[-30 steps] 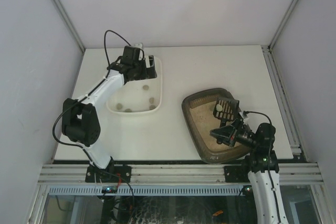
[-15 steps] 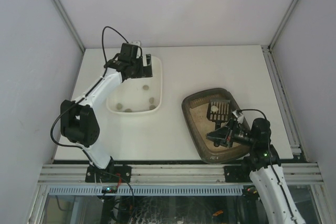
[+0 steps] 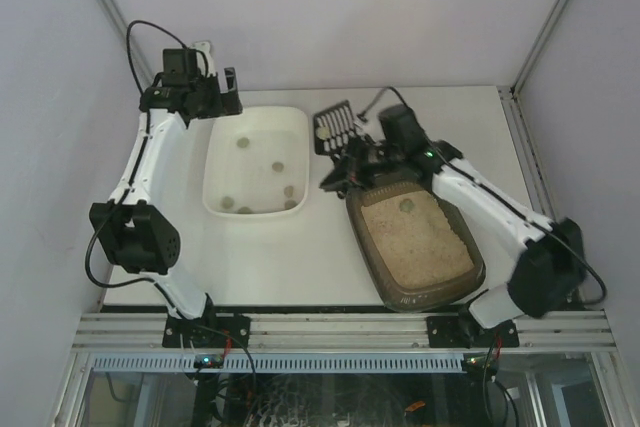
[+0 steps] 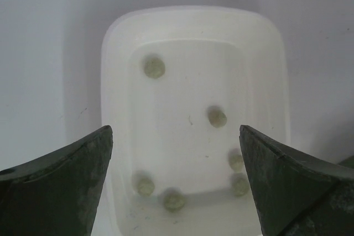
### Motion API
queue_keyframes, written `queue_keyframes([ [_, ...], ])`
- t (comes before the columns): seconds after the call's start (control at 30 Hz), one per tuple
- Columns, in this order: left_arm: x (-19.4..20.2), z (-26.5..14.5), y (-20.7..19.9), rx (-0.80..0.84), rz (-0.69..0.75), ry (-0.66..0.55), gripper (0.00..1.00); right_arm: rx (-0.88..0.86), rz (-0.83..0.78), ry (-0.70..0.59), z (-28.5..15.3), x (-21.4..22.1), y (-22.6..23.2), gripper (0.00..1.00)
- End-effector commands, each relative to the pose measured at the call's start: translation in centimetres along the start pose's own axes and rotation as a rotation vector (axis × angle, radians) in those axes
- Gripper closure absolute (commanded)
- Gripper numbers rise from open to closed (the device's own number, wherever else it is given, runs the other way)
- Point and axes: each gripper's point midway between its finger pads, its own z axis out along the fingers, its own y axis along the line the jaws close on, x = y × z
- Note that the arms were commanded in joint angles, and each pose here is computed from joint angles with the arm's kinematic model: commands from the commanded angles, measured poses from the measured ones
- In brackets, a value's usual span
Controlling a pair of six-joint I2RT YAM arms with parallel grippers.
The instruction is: Clean the litter box
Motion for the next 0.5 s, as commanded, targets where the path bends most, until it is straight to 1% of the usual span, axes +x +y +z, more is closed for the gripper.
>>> queue_keyframes([
  [0.0,-0.5,-1.4,2.8,0.032,-0.033,0.029,0.00,0.192,-0.210,0.056,5.4,-2.2,0.4,1.00],
  [0.07,0.3,-0.9,4.3,0.019,-0.058,0.065,0.00,0.263,-0.251,0.085,7.5,-3.3,0.9,1.00],
  [0.13,1.0,-0.8,5.6,0.005,-0.073,0.083,0.00,0.369,-0.299,0.105,9.6,-4.3,-0.3,1.00],
  [0.2,1.6,-0.7,6.8,-0.016,-0.081,0.097,0.00,0.509,-0.372,0.090,10.8,-5.6,-1.7,1.00],
  [0.23,1.9,-0.8,7.2,-0.023,-0.084,0.103,0.00,0.617,-0.421,0.082,11.6,-6.3,-3.2,1.00],
  [0.33,2.8,-0.8,8.7,-0.068,-0.096,0.109,0.00,0.854,-0.597,0.049,12.1,-7.9,-4.4,1.00],
  [0.4,3.5,-0.8,9.2,-0.089,-0.097,0.114,0.00,0.941,-0.675,0.038,12.5,-8.3,-4.9,1.00],
  [0.47,3.9,-0.8,9.4,-0.097,-0.093,0.115,0.00,0.980,-0.734,0.024,13.0,-8.4,-5.1,1.00],
])
